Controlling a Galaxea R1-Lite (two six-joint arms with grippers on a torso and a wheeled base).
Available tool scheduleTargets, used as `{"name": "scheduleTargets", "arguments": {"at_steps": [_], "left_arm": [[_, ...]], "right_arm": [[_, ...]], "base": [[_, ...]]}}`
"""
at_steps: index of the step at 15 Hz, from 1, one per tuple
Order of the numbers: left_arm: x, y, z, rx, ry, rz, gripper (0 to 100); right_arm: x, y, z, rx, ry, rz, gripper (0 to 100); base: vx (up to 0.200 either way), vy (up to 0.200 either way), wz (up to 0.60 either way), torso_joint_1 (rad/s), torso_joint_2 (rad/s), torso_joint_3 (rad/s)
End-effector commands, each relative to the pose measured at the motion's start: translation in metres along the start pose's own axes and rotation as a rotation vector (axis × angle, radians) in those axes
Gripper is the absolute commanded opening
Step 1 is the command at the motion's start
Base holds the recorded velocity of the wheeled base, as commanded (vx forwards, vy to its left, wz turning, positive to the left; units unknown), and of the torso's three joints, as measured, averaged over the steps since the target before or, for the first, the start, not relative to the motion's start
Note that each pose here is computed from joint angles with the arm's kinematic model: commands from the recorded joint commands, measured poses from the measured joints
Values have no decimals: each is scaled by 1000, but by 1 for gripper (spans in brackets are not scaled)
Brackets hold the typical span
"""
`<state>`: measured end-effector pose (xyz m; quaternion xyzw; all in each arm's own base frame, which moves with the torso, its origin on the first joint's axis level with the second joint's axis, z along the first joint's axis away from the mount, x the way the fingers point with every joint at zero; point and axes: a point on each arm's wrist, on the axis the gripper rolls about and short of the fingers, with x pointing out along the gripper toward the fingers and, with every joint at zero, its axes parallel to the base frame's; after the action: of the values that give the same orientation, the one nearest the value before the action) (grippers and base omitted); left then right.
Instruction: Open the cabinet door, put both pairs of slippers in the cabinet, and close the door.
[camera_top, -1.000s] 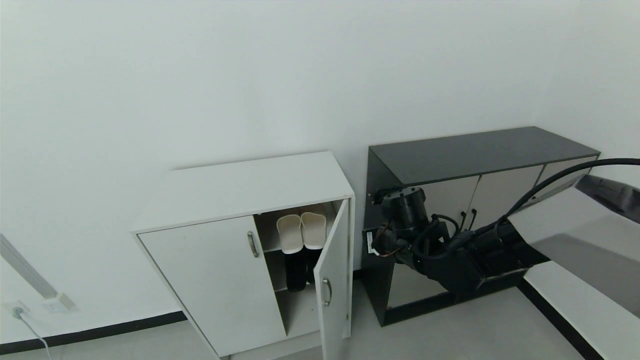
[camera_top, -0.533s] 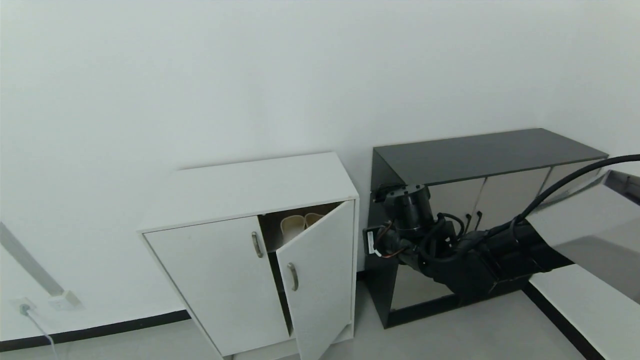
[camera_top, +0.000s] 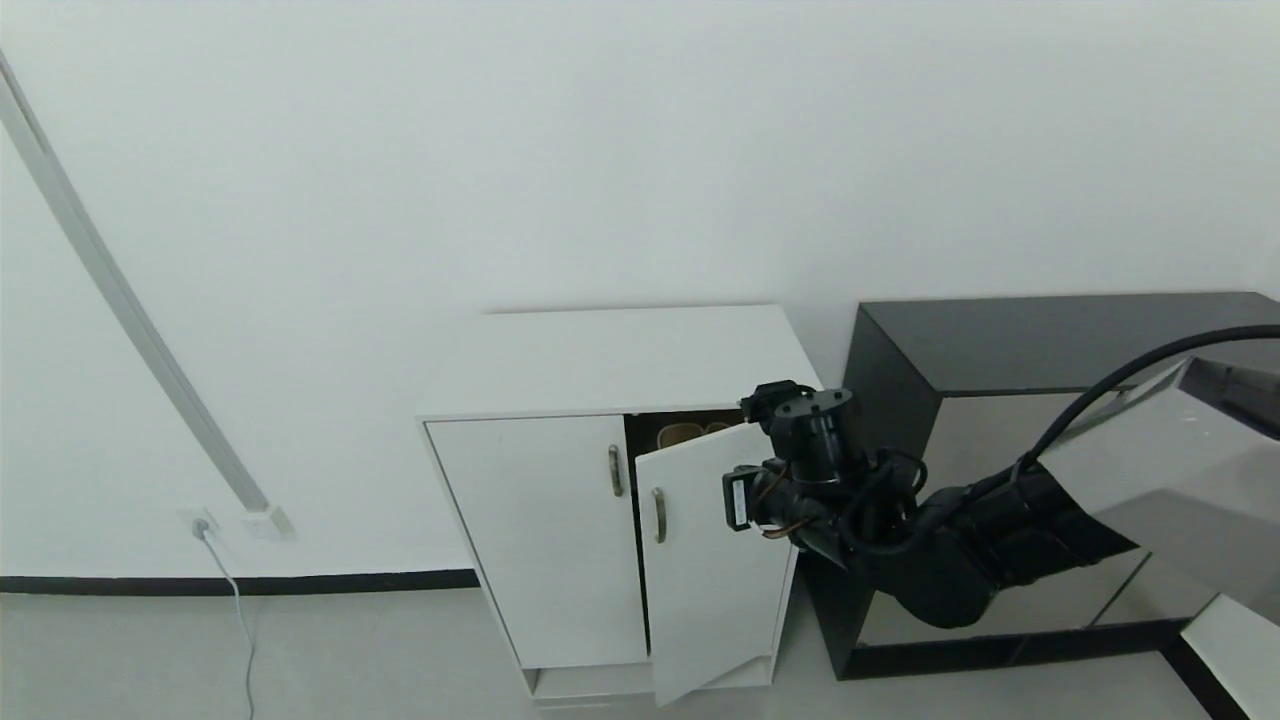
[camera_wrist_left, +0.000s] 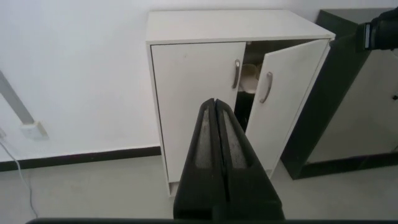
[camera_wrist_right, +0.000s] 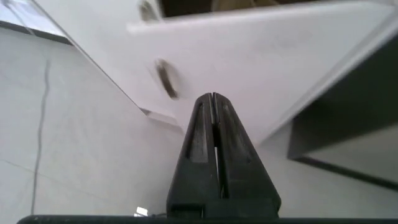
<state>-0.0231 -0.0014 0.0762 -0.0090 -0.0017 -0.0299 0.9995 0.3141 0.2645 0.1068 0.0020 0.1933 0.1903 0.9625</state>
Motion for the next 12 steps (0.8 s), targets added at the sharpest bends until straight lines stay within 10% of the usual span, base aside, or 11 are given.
{"name": "scheduleTargets", "arguments": {"at_steps": [1,8,12], "left_arm": [[0,0,0,0,3,0,0],[0,0,0,0,1,0,0],[0,0,0,1,1,0,0]], "right_arm": [[-2,-2,-10,-3,9,6,0],[-35,-17,-52,-40,10,165,0],[-46,-22,-72,-44,26,171,0]], "base": [[0,0,0,0,0,0],[0,0,0,0,0,0],[200,0,0,-1,-1,4]]}}
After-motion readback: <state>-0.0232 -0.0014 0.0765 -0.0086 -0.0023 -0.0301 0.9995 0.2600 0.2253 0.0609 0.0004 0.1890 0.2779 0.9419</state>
